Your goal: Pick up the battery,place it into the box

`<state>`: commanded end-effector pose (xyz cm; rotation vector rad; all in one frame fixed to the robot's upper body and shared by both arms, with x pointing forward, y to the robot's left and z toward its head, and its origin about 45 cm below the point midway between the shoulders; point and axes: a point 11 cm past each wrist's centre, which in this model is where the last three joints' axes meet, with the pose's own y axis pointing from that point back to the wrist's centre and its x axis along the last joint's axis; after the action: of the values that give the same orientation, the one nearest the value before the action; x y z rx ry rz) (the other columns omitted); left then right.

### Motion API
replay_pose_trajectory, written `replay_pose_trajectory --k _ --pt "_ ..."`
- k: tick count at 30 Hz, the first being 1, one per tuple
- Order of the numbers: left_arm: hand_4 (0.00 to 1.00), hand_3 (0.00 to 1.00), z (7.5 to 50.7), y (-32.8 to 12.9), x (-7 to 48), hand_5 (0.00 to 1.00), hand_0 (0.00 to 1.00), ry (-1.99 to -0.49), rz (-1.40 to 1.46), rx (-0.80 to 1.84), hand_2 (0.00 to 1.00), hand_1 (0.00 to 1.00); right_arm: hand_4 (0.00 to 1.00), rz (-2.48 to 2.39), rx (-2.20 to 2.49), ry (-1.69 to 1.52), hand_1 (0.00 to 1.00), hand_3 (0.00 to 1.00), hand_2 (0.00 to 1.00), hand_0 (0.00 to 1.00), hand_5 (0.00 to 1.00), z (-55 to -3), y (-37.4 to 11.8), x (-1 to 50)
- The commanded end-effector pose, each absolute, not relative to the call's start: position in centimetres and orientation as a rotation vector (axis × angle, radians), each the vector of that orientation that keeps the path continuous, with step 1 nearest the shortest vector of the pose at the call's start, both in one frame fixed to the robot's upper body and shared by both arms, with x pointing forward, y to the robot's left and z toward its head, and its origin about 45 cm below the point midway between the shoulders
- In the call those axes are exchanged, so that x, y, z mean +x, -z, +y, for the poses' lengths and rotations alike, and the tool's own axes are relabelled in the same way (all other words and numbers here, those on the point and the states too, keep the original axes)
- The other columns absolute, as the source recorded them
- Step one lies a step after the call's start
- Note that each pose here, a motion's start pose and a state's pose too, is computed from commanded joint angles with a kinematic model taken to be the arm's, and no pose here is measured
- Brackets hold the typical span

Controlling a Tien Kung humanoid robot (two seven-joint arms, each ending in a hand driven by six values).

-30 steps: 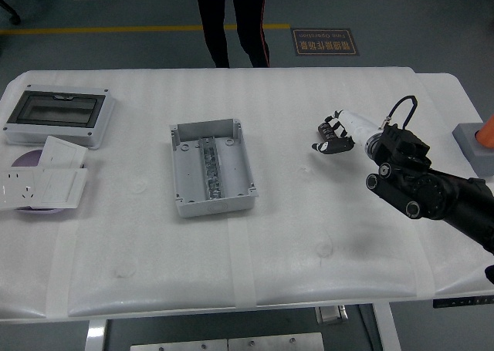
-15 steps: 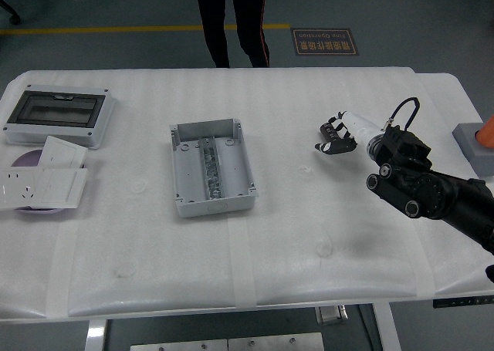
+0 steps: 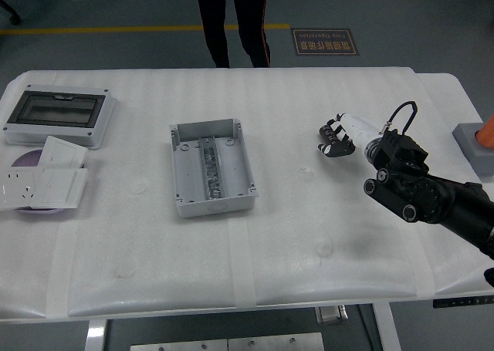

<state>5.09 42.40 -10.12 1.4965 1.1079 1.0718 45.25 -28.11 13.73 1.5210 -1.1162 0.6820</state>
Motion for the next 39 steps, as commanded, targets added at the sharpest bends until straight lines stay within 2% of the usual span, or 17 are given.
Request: replay_pose_trajectory --k 2,8,31,32,37,38,39 --pt "0.466 0.455 42.4 10.1 5.1 0.385 0.469 -1.073 1.107 1.495 0.545 0.611 0.645 -1.117 1.520 -0.684 0.569 0.726 0.636 0.647 0.224 -28.1 -13.8 45.3" --pt "0.466 0.453 42.4 10.1 5.3 0.389 0.467 -1.080 1.102 1.489 0.543 0.611 0.636 -1.122 1.518 -0.692 0.572 0.726 0.632 0.638 0.212 -28.1 -13.9 45.3" --pt "0.457 0.451 42.3 10.1 6.1 0.404 0.465 -1.096 1.072 1.461 0.544 0.611 0.621 -1.079 1.518 -0.729 0.567 0.719 0.611 0.635 0.213 -27.3 -13.8 45.1" --pt "0.455 0.450 42.3 10.1 6.2 0.411 0.461 -1.099 1.068 1.459 0.546 0.611 0.591 -1.078 1.519 -0.734 0.552 0.743 0.569 0.639 0.182 -27.3 -13.9 45.1" --pt "0.455 0.450 42.4 10.1 6.5 0.411 0.461 -1.117 1.050 1.449 0.546 0.611 0.591 -1.079 1.518 -0.756 0.552 0.743 0.569 0.639 0.182 -27.1 -14.1 45.2" --pt "0.455 0.449 42.4 10.1 6.5 0.419 0.460 -1.120 1.046 1.447 0.549 0.611 0.369 -1.076 1.518 -0.759 0.530 0.727 0.520 0.611 0.020 -27.0 -14.1 45.2" --pt "0.455 0.449 42.5 10.1 6.6 0.419 0.460 -1.123 1.044 1.445 0.549 0.611 0.369 -1.074 1.517 -0.760 0.530 0.727 0.520 0.611 0.020 -27.0 -14.1 45.2"
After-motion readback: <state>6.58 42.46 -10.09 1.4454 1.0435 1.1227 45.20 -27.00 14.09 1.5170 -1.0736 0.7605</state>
